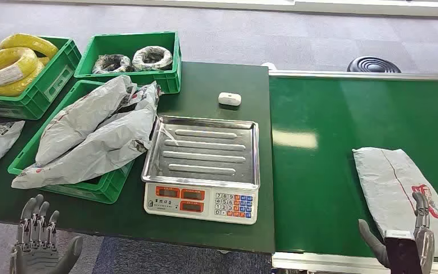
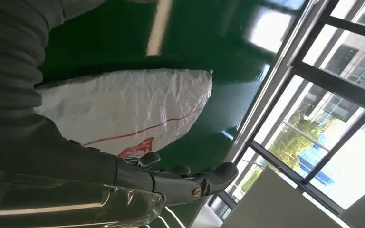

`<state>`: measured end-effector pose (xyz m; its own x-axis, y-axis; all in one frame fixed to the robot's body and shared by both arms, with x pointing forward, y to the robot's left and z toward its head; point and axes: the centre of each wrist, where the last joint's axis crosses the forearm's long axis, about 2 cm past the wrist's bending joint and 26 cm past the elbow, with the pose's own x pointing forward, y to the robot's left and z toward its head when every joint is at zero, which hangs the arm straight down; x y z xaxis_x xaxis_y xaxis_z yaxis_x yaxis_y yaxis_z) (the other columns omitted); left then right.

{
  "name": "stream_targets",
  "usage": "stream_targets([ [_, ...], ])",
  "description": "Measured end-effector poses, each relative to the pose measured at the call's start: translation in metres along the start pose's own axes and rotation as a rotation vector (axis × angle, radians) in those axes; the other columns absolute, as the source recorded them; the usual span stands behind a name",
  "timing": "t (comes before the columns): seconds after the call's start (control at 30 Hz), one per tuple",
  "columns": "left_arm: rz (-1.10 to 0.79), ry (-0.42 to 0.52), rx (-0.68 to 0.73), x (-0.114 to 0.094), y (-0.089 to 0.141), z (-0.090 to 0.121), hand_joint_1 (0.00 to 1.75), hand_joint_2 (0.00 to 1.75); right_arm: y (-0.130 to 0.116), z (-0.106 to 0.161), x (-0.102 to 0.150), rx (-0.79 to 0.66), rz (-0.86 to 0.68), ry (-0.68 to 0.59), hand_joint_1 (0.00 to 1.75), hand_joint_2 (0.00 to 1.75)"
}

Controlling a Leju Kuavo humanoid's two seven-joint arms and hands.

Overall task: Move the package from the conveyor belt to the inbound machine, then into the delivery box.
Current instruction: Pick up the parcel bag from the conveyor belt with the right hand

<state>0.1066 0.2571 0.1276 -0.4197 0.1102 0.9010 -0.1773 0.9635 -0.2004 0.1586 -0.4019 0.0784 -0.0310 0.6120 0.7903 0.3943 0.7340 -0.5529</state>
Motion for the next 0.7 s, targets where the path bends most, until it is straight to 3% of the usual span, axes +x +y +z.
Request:
stream_targets([
  [0.17,0.003,0.007,-0.005,0.0,-0.001,0.0,0.0,1.75,-0.008,-0.016,-0.017,0.016,0.078,0.11,0.0,1.75],
  [0.37,0.021,0.016,-0.028,0.0,-0.003,-0.008,0.0,1.75,-0.037,-0.064,-0.08,0.169,0.221,0.496,0.0,1.75],
  [0.47,0.033,0.017,-0.04,-0.002,-0.007,-0.011,0.0,1.75,-0.054,-0.076,-0.107,0.23,0.282,0.668,0.0,1.75],
  [0.53,0.041,0.022,-0.046,-0.002,-0.009,-0.012,0.0,1.75,-0.061,-0.08,-0.118,0.246,0.309,0.746,0.52,1.75],
  [0.6,0.048,0.025,-0.052,-0.002,-0.012,-0.013,0.0,1.75,-0.065,-0.085,-0.124,0.251,0.327,0.796,1.26,1.75],
  [0.7,0.05,0.032,-0.06,-0.002,-0.015,-0.014,0.0,1.75,-0.069,-0.092,-0.128,0.254,0.338,0.834,1.69,1.75],
])
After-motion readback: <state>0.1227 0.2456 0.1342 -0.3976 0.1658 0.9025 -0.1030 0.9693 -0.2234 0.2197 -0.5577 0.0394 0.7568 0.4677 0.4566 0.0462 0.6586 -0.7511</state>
